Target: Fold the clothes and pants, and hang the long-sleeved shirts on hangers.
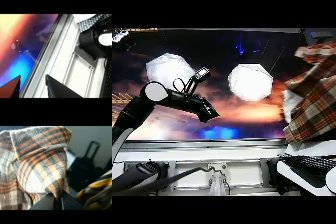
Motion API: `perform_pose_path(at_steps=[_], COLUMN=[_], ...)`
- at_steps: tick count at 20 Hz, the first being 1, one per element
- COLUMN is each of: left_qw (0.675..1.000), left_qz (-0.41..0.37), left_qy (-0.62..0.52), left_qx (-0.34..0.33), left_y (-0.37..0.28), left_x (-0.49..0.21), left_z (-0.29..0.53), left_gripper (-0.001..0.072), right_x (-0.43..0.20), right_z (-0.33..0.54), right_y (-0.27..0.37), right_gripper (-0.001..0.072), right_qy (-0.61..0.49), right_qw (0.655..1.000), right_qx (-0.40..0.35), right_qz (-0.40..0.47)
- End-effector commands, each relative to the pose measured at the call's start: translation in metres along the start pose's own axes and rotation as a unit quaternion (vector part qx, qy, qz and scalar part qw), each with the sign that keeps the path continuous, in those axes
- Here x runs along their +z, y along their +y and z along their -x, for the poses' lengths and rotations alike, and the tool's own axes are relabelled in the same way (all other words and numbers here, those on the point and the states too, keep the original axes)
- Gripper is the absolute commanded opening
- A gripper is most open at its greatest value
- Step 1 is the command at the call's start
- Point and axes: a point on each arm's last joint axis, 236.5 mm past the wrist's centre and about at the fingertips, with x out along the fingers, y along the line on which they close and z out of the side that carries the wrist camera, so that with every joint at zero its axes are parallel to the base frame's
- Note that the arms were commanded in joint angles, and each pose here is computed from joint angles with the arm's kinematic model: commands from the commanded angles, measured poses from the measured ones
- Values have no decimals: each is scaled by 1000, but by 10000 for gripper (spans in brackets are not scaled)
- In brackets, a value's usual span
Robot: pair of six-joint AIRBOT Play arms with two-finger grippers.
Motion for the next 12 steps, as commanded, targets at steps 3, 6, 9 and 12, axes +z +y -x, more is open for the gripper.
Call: perform_pose_path(at_steps=[3,6,9,12], left_qw=[1000,1000,1000,1000], left_qz=[3,3,3,3], left_qy=[-7,-11,-21,-24], left_qx=[6,9,17,19], left_y=[3,5,8,9], left_x=[3,5,10,11], left_z=[-1,0,0,0], left_gripper=[333,333,333,333], right_x=[28,18,-1,-12], right_z=[2,2,-2,-3], right_y=[-70,-99,-113,-122], right_gripper=[32,32,32,32], right_qy=[-68,-55,-22,-1], right_qw=[994,990,988,986], right_qx=[-79,-116,-137,-152], right_qz=[-45,-55,-63,-64])
